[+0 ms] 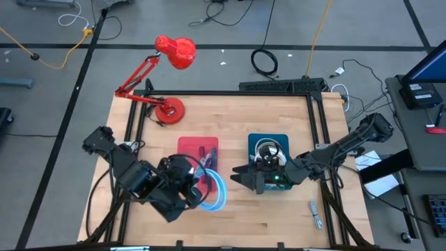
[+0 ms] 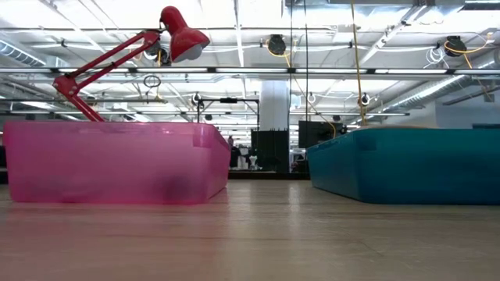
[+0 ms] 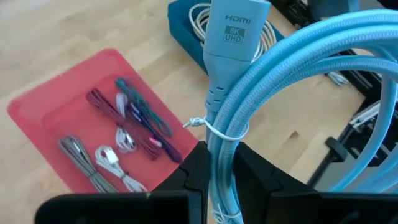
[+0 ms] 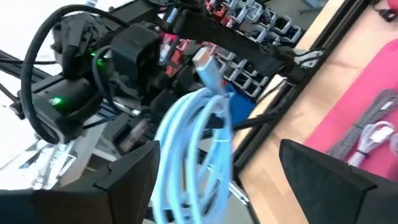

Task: Pick & Place USB Port
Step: Put the blue HDMI cable into the blue bin

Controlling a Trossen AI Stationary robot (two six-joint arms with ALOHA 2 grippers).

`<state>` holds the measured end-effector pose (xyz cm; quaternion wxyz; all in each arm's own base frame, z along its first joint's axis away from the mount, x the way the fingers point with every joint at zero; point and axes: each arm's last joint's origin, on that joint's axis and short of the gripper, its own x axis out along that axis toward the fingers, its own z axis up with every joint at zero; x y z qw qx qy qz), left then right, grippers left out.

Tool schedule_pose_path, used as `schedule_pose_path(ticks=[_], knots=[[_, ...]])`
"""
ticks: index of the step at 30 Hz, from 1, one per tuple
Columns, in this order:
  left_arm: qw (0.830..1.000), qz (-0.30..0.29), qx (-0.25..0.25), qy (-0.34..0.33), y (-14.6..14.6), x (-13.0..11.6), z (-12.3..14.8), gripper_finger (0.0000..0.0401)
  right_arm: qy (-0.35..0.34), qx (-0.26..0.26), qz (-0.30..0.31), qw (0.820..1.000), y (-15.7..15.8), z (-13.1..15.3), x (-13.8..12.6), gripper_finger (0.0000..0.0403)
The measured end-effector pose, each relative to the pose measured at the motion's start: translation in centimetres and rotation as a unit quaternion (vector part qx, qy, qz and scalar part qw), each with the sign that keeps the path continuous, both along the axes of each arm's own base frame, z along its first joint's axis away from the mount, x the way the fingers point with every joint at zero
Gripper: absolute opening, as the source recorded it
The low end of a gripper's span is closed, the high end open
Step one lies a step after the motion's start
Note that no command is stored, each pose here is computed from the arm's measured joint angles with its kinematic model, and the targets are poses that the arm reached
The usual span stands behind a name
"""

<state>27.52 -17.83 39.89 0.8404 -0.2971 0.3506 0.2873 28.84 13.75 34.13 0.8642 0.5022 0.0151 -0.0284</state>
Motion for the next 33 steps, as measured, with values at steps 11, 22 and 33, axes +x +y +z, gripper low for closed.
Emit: schedule_pose_path(ticks=[11,22,33], knots=[[0.999,-0.024,0.026,0.005,2.6,2.2,0.2,0.0048,-0.049,0.038,0.016,0.998,1.3,-1.1,2.0,0.0325],[0.999,-0.029,0.027,0.005,2.8,2.4,0.3,0.0048,-0.072,0.028,0.018,0.997,1.6,-0.6,1.8,0.0294],[0.999,-0.041,0.017,-0.016,2.5,2.8,0.5,0.0048,-0.065,0.031,0.021,0.997,1.6,-0.8,1.8,0.0072]])
